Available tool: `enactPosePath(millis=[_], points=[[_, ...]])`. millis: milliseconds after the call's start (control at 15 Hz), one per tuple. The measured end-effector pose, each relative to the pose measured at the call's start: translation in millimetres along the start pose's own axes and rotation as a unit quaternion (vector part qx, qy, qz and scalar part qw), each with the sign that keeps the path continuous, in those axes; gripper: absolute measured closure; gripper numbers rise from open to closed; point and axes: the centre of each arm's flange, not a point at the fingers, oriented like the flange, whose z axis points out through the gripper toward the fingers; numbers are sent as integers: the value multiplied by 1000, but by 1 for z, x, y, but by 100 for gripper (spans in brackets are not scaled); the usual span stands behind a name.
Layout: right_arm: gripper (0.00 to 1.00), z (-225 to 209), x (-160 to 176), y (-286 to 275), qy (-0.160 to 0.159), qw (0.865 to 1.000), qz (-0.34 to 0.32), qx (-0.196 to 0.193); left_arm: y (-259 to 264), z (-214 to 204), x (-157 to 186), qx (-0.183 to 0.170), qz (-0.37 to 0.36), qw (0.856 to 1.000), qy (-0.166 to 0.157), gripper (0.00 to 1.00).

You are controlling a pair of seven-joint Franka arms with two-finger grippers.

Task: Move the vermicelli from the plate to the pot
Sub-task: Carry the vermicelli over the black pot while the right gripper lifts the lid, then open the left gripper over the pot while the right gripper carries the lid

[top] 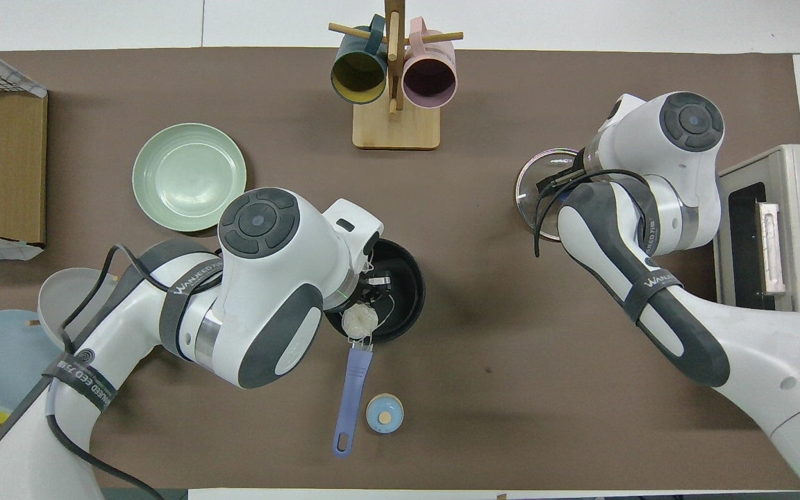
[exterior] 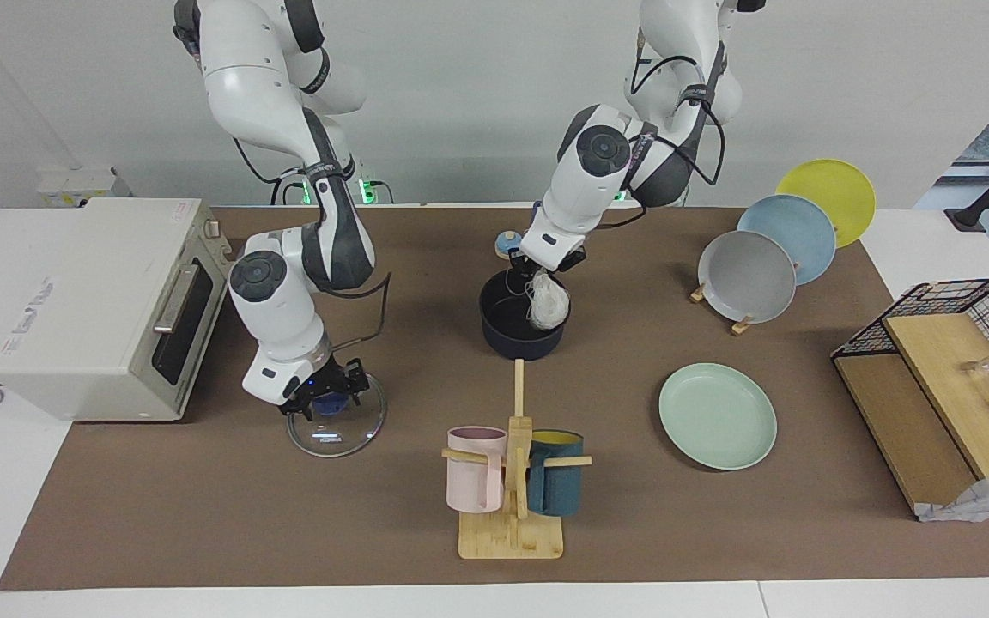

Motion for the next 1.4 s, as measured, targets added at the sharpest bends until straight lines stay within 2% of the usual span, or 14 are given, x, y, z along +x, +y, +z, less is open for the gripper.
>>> enactPosePath(millis=[467,667,867,1000,1133,1333,1400], points=[[29,0,0,2,-1,1000,-10,-1,6,61,25,-3,-9,1000,2,72],[35,0,0,1,-1,1000,-11,-1,10,69,23,-3,-6,1000,2,72],[35,-7,2,1,-12,1000,-12,0,14,70,20,-2,-3,1000,2,72],[35,-19,7,-1,-21,1000,-14,2,16,69,17,0,1,1000,-1,57],[35,-34,9,-4,-26,1000,-16,2,15,51,14,6,1,1000,-10,34],[35,-55,9,-7,-35,999,-19,2,7,-19,6,9,0,1000,-17,3],[35,-62,10,-10,-38,999,-20,3,2,-46,5,6,-2,1000,-15,0]])
